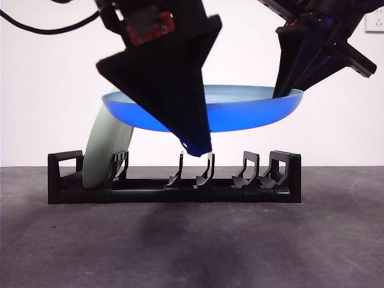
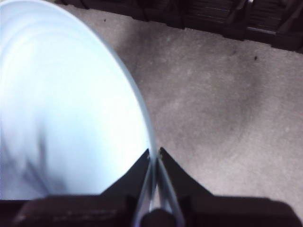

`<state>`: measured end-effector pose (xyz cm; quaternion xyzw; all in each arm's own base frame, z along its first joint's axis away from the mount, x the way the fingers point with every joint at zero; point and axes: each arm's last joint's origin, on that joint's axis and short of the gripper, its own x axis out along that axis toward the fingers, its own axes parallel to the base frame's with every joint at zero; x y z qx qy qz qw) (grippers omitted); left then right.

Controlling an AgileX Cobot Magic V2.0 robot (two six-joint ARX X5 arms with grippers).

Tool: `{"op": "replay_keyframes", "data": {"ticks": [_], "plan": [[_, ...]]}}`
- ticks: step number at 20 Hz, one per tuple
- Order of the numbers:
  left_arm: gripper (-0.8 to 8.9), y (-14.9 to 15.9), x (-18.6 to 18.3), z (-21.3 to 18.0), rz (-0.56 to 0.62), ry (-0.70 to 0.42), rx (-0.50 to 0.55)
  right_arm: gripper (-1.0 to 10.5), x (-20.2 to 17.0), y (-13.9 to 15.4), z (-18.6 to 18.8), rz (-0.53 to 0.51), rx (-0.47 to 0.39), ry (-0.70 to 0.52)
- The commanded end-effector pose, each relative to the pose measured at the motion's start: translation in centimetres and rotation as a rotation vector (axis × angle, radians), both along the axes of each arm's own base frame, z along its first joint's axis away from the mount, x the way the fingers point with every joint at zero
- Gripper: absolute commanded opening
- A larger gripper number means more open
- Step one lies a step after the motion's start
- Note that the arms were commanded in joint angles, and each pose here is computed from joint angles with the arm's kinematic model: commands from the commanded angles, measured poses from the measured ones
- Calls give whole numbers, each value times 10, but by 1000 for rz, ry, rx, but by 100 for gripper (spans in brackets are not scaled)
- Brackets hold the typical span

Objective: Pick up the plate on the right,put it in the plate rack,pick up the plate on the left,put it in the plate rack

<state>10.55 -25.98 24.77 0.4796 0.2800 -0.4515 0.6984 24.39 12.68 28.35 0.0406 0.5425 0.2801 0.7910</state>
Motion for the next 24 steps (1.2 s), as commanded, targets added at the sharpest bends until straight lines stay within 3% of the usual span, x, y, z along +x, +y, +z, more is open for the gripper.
{"op": "replay_keyframes", "data": {"ticks": [1,7,10,12,14,18,22,24], "plan": [[-15,-1,-3,-2,-30,-10,10,-8,-1,0,1,15,-1,-4],[-9,-3,-6,-2,-39,-9,3,2,-4,-2,5,16,3,-18],[-9,-7,-8,0,-23,31,-70,11,-9,-12,21,-16,30,-99],[-9,-12,-8,2,3,112,-177,53,-15,-23,37,-64,38,-207],[-9,-19,-8,8,35,197,-318,152,-22,-39,56,-175,-11,-352],[-9,-29,2,21,114,222,-544,160,-38,-64,85,-354,-53,-566],[-9,-25,33,35,235,214,-766,159,-53,-79,101,-469,-87,-678],[-9,-16,57,42,307,235,-880,159,-54,-80,102,-476,-88,-686]]}}
